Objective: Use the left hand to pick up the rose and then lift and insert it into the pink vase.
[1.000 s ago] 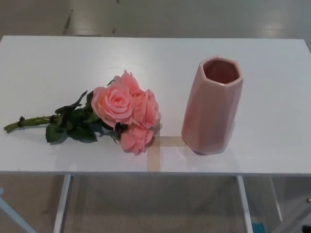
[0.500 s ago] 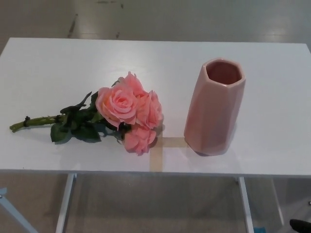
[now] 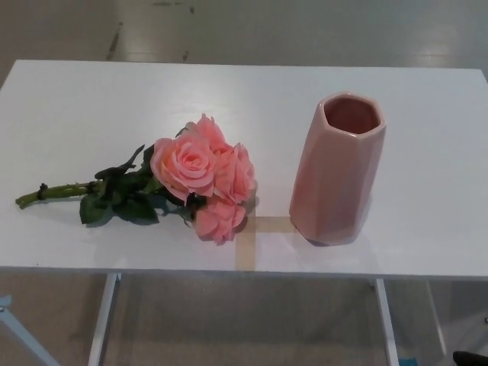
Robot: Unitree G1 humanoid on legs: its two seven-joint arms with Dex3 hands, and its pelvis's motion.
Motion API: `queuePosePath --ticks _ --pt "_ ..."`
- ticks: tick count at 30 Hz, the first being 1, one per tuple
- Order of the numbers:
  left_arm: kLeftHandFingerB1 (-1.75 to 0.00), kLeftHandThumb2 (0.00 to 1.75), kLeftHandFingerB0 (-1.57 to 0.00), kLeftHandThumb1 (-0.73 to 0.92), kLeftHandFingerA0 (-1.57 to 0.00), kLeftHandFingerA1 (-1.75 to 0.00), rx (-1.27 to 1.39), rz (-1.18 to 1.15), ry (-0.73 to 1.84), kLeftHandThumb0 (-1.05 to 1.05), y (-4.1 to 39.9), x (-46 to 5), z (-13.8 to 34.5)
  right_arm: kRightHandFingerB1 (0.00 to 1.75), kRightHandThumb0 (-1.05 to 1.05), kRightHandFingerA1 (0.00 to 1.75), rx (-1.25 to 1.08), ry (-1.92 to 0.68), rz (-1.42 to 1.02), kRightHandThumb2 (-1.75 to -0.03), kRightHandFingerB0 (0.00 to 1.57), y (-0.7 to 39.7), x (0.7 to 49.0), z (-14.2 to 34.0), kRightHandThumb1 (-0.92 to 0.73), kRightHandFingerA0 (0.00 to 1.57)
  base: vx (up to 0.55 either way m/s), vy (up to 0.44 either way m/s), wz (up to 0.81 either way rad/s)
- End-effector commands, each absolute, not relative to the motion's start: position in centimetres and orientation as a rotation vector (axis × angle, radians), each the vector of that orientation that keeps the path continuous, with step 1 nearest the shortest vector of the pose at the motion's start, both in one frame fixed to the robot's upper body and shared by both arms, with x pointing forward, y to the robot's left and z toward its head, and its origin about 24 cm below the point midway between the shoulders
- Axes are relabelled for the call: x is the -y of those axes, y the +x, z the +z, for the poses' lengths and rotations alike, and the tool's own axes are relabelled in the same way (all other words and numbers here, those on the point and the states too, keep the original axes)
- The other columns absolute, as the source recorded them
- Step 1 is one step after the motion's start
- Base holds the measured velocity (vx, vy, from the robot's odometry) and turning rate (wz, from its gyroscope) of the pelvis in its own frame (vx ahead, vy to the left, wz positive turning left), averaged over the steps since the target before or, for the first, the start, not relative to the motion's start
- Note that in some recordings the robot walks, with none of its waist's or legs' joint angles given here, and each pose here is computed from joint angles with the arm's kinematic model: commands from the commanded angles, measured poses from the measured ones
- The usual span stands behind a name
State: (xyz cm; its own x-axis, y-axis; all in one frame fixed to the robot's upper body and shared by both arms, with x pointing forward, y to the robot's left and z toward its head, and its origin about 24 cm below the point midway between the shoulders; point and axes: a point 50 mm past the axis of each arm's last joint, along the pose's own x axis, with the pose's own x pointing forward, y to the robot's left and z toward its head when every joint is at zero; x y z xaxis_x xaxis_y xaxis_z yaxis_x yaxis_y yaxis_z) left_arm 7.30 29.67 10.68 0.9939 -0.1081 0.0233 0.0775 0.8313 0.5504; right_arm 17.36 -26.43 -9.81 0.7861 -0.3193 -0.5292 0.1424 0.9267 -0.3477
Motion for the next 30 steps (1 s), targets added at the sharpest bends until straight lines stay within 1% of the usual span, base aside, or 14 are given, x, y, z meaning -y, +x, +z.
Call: queuePosePath --ticks 1,2,3,5,6,7,9,11,18,19,20,21,30 --pt "-0.22 0.73 -0.07 0.36 -0.01 -0.25 0.451 -0.141 0.730 -0.55 10.4 -27.9 18.1 0.43 -0.19 0.47 -0.703 -0.326 -0.260 -0.57 0.49 16.0 27.0 -10.8 -0.59 0.57 0.00 0.000 0.00" --pt "-0.25 0.73 -0.06 0.35 -0.01 -0.23 0.447 -0.167 0.729 -0.54 11.6 -27.9 18.7 0.43 -0.19 0.47 -0.708 -0.329 -0.257 -0.57 0.49 15.9 26.9 -10.8 -0.59 0.57 0.00 0.000 0.00" --pt "-0.24 0.61 -0.08 0.36 -0.04 -0.21 0.442 -0.186 0.733 -0.56 12.4 -27.9 19.0 0.43 -0.19 0.47 -0.710 -0.330 -0.255 -0.57 0.50 15.9 26.9 -10.9 -0.59 0.57 0.00 0.000 0.00" --pt "-0.24 0.60 -0.08 0.37 -0.04 -0.20 0.432 -0.221 0.740 -0.56 14.1 -27.7 19.7 0.44 -0.19 0.47 -0.718 -0.329 -0.252 -0.57 0.50 15.9 26.9 -11.0 -0.59 0.57 0.00 0.000 0.00" --pt "-0.25 0.73 -0.06 0.35 0.00 -0.20 0.418 -0.245 0.742 -0.53 16.0 -27.4 20.4 0.43 -0.19 0.47 -0.727 -0.331 -0.243 -0.57 0.50 15.8 26.9 -11.1 -0.59 0.57 0.00 0.000 0.00" --pt "-0.24 0.72 -0.08 0.36 0.00 -0.21 0.411 -0.254 0.752 -0.54 17.0 -27.2 20.9 0.43 -0.19 0.47 -0.731 -0.334 -0.237 -0.57 0.50 15.7 26.9 -11.2 -0.59 0.57 0.00 0.000 0.00" --pt "-0.24 0.71 -0.07 0.35 -0.01 -0.23 0.394 -0.269 0.777 -0.51 18.4 -26.9 21.4 0.43 -0.19 0.47 -0.735 -0.340 -0.227 -0.57 0.49 15.6 26.9 -11.2 -0.59 0.57 0.00 0.000 0.00" --pt "-0.25 0.70 -0.07 0.35 0.00 -0.18 0.370 -0.291 0.802 -0.51 20.2 -26.6 21.6 0.43 -0.19 0.47 -0.740 -0.350 -0.218 -0.57 0.48 15.6 27.0 -11.3 -0.58 0.58 0.00 0.000 0.00" --pt "-0.26 0.71 -0.07 0.34 0.00 -0.19 0.275 -0.357 0.873 -0.50 25.4 -24.9 22.0 0.42 -0.19 0.47 -0.761 -0.378 -0.202 -0.57 0.48 15.4 27.5 -11.5 -0.58 0.59 0.00 0.000 0.00" --pt "-0.24 0.53 -0.07 0.44 -0.01 -0.23 0.252 -0.360 0.886 -0.48 26.3 -24.7 22.0 0.42 -0.19 0.47 -0.767 -0.381 -0.200 -0.57 0.47 15.3 27.6 -11.5 -0.58 0.58 0.00 0.000 0.00" --pt "-0.25 0.53 -0.07 0.44 0.00 -0.24 0.233 -0.362 0.896 -0.47 27.0 -24.6 21.9 0.42 -0.19 0.47 -0.775 -0.384 -0.200 -0.57 0.47 15.1 27.7 -11.6 -0.58 0.58 0.00 0.000 0.00" --pt "-0.25 0.69 -0.06 0.35 -0.03 -0.20 0.200 -0.362 0.908 -0.50 28.1 -24.5 21.6 0.42 -0.19 0.47 -0.780 -0.389 -0.202 -0.57 0.46 15.1 27.7 -11.7 -0.58 0.58 0.00 0.000 0.00" --pt "-0.25 0.68 -0.06 0.35 -0.04 -0.21 0.045 -0.332 0.974 -0.49 32.6 -23.2 20.6 0.42 -0.20 0.47 -0.783 -0.396 -0.207 -0.56 0.47 15.2 27.6 -11.8 -0.58 0.58 0.00 0.000 0.00"
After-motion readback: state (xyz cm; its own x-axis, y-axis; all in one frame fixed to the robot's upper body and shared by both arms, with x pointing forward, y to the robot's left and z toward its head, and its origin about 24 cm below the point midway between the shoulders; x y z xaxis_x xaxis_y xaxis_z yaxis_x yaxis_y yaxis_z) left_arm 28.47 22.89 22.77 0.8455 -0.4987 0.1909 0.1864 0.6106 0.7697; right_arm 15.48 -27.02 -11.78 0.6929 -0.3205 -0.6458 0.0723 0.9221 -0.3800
